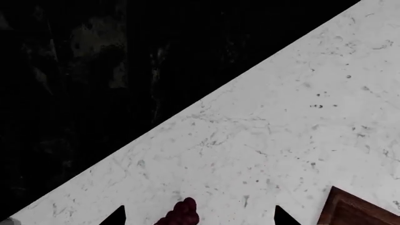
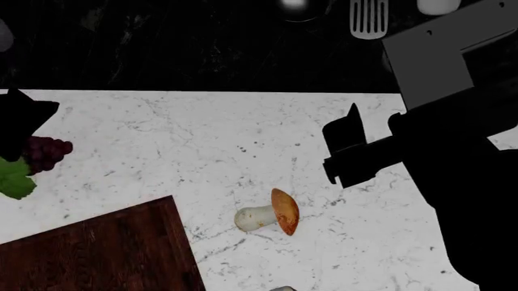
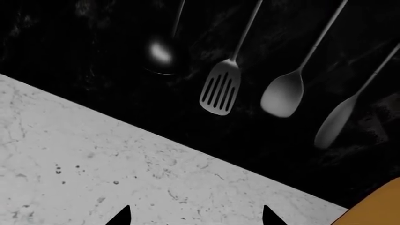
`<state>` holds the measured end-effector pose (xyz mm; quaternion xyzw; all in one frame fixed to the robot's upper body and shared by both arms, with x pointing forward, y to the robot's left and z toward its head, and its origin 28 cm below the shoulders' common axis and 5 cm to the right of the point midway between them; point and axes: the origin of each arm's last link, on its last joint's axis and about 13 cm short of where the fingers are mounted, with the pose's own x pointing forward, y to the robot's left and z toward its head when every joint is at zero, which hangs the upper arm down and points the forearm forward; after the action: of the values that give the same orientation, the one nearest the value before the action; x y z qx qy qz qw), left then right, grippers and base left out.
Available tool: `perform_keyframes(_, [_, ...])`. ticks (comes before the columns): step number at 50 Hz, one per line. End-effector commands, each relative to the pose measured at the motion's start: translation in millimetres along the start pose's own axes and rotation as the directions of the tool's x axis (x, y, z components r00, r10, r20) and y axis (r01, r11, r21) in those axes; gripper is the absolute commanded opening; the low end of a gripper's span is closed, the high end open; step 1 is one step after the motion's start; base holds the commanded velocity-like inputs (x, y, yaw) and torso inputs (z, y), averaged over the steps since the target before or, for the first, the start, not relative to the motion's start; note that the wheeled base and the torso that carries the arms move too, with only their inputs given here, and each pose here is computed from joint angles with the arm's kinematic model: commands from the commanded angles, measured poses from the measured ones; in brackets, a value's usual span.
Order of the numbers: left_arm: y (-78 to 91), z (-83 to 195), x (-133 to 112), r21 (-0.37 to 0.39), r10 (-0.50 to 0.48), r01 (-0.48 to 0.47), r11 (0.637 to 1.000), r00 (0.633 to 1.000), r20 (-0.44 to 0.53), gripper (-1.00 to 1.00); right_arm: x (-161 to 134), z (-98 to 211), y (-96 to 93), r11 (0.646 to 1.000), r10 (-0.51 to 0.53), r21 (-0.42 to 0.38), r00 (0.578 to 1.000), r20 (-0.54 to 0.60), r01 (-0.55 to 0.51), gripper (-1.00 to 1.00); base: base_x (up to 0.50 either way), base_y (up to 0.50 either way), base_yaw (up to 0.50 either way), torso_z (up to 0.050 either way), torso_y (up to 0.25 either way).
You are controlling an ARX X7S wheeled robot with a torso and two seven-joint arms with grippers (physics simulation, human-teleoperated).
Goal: Clear the non-vegetable object off the cutting board and place the vegetables onto it.
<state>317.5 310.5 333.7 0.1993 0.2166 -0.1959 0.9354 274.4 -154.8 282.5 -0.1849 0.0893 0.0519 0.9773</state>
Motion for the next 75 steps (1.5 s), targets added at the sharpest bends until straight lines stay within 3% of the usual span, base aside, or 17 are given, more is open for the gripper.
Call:
perform_keyframes(1, [-27.3, 11.1, -39.6, 0.053, -0.089, 0.083, 0.995, 0.988, 0.122, 1.00, -5.6, 4.1, -3.5, 1.000, -0.005, 0.005, 1.000, 0.009, 0.005, 1.00, 0.00, 0.00, 0.00, 0.000, 0.000])
perform_keyframes(9, [-40.8, 4.2, -50.4, 0.026, -0.122, 0.119, 0.993, 0.974, 0.190, 1.00, -15.5, 1.2, -4.2, 1.000, 0.001, 0.006, 1.000, 0.017, -0.001, 1.00, 0.00, 0.00, 0.00, 0.000, 0.000])
perform_keyframes(14, [-54.8, -0.6, -54.0, 0.065, -0.181, 0.172, 0.983, 0.967, 0.181, 1.00, -17.6, 0.0, -5.1, 1.000, -0.003, -0.001, 1.000, 0.008, 0.003, 1.00, 0.00, 0.00, 0.00, 0.000, 0.000])
perform_keyframes(25, [-93.0, 8.3, -57.8, 0.194, -0.375, 0.346, 0.918, 0.917, 0.140, 1.00, -15.8, -3.6, -4.7, 1.000, -0.004, 0.006, 1.000, 0.002, 0.004, 1.00, 0.00, 0.00, 0.00, 0.000, 0.000])
perform_keyframes(37, [-112.3, 11.7, -51.1, 0.230, -0.449, 0.417, 0.879, 0.887, 0.108, 1.00, -14.3, -5.7, -4.8, 1.000, -0.001, 0.001, 1.000, -0.008, 0.001, 1.00, 0.00, 0.00, 0.00, 0.000, 0.000])
perform_keyframes(49, [-132.6, 10.0, -48.8, 0.284, -0.542, 0.509, 0.813, 0.839, 0.049, 1.00, -9.7, -2.6, -1.2, 1.000, 0.011, -0.013, 1.000, -0.007, -0.011, 1.00, 0.00, 0.00, 0.00, 0.000, 0.000])
perform_keyframes(64, [-157.7, 16.9, -53.7, 0.233, -0.655, 0.634, 0.737, 0.755, 0.017, 1.00, -7.8, -6.1, -0.4, 1.000, 0.012, -0.008, 1.000, -0.010, -0.012, 1.00, 0.00, 0.00, 0.00, 0.000, 0.000])
perform_keyframes(75, [-170.5, 12.5, -51.1, 0.206, -0.670, 0.656, 0.726, 0.743, -0.002, 1.00, -6.9, -7.2, 2.7, 1.000, 0.019, -0.003, 1.000, -0.006, -0.019, 1.00, 0.00, 0.00, 0.00, 0.000, 0.000])
